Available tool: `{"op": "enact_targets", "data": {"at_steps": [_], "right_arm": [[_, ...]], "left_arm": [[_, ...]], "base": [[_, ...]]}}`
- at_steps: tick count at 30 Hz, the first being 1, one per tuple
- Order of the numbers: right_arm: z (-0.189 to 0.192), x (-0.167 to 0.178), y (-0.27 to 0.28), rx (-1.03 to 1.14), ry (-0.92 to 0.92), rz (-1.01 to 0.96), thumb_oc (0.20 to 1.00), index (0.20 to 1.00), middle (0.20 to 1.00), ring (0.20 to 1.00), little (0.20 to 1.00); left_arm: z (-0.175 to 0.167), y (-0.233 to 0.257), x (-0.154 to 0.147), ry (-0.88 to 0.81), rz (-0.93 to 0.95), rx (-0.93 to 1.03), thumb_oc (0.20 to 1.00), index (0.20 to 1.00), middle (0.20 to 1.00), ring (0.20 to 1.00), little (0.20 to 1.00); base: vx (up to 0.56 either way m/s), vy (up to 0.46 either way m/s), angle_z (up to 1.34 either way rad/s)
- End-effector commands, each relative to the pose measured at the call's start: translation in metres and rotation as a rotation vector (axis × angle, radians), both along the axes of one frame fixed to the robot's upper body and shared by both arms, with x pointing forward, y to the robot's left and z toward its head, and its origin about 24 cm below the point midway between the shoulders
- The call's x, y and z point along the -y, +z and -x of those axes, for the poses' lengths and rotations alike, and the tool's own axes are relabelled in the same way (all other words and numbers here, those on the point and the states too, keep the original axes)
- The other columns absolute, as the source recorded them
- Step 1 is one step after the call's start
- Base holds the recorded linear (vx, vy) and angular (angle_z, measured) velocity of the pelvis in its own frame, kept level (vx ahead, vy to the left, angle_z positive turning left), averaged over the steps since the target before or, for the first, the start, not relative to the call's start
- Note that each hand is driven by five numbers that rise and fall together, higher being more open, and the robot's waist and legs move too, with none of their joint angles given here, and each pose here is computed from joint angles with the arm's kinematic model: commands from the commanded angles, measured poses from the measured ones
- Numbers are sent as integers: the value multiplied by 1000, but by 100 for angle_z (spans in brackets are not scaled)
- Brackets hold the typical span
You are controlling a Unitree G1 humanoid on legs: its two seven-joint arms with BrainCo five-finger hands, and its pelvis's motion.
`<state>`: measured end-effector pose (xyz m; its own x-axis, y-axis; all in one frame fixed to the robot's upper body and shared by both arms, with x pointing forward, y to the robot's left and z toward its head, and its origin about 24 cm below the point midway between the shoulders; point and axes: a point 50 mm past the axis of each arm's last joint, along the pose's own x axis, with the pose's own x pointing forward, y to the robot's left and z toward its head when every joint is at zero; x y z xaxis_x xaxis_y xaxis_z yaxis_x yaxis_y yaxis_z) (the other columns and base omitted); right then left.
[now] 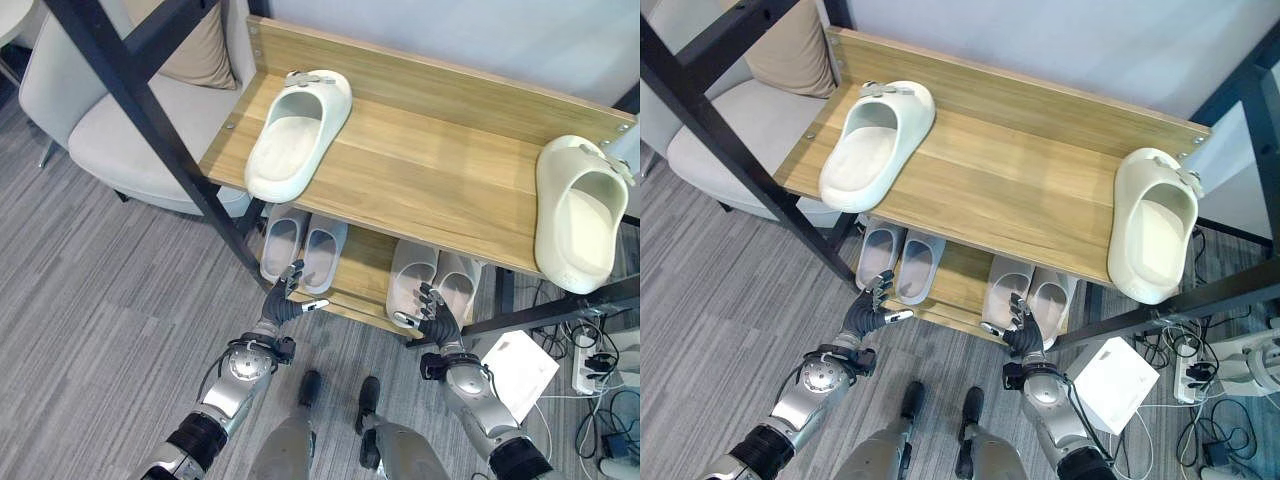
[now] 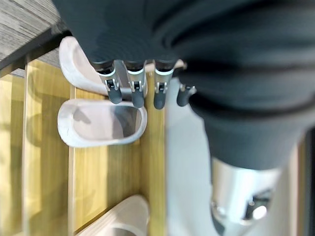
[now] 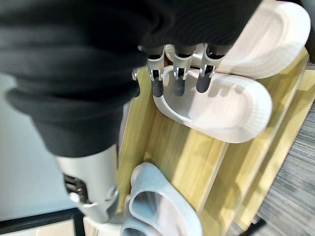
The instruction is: Arrange the slippers neatly on the shoe rack.
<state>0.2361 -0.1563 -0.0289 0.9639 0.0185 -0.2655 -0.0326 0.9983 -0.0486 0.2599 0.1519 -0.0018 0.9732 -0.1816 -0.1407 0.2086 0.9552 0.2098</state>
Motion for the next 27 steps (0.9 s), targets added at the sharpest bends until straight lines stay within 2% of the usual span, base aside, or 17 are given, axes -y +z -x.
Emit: {"op": "enact_targets", "data": {"at_steps": [1,4,8,9,10,11,12,13,14,15,16,20,22,23,24,27], "right_arm": [[10,5,4,29,96,32,1000,1000,1000,1000,1000],[23,7,-12,-51,126,46,1000,1000,1000,1000,1000],[36,12,-29,-143,140,39,1000,1000,1000,1000,1000],[40,16,-36,-181,135,46,1000,1000,1000,1000,1000],[40,16,-36,-179,135,45,1000,1000,1000,1000,1000],[44,17,-41,-205,144,64,1000,1000,1000,1000,1000],[44,17,-41,-205,145,64,1000,1000,1000,1000,1000],[48,16,-46,-232,148,72,1000,1000,1000,1000,1000],[48,16,-46,-232,149,72,1000,1000,1000,1000,1000],[52,15,-50,-248,146,71,1000,1000,1000,1000,1000],[52,15,-50,-248,147,71,1000,1000,1000,1000,1000],[56,13,-51,-251,127,42,1000,1000,1000,1000,1000],[56,10,-51,-246,122,20,1000,1000,1000,1000,1000],[56,10,-51,-246,122,20,1000,1000,1000,1000,1000],[57,9,-51,-246,126,17,1000,1000,1000,1000,1000],[57,9,-49,-234,132,7,1000,1000,1000,1000,1000]], "left_arm": [[3,0,17,-248,-236,44,1000,1000,1000,1000,1000],[9,2,43,-489,-387,91,1000,1000,1000,1000,1000],[9,44,86,-754,-372,283,1000,1000,1000,1000,1000],[13,78,103,-848,-276,399,1000,1000,1000,1000,1000],[13,79,102,-848,-276,398,1000,1000,1000,1000,1000],[20,99,109,-891,-102,407,1000,1000,1000,1000,1000],[20,99,108,-891,-102,406,1000,1000,1000,1000,1000],[21,134,111,-905,102,465,1000,1000,1000,1000,1000],[21,134,111,-904,102,464,1000,1000,1000,1000,1000],[19,160,109,-874,263,522,1000,1000,1000,1000,1000],[19,160,109,-874,263,522,1000,1000,1000,1000,1000],[11,210,95,-721,424,732,1000,1000,1000,1000,1000],[1,231,80,-560,365,884,1000,1000,1000,1000,1000],[1,231,80,-560,365,884,1000,1000,1000,1000,1000],[-5,235,74,-490,313,929,1000,1000,1000,1000,1000],[-20,246,56,-313,51,1065,1000,1000,1000,1000,1000]], "base": [[7,-15,-35],[12,-21,-22],[-7,-22,-25],[-7,-34,-22],[3,-41,-18],[-4,-14,-17],[15,-39,-25],[6,-22,-24],[14,-47,-22],[8,-24,-7],[12,-39,-1],[7,-30,2],[3,-36,5],[8,-25,6],[6,-14,8],[15,-14,9]]}}
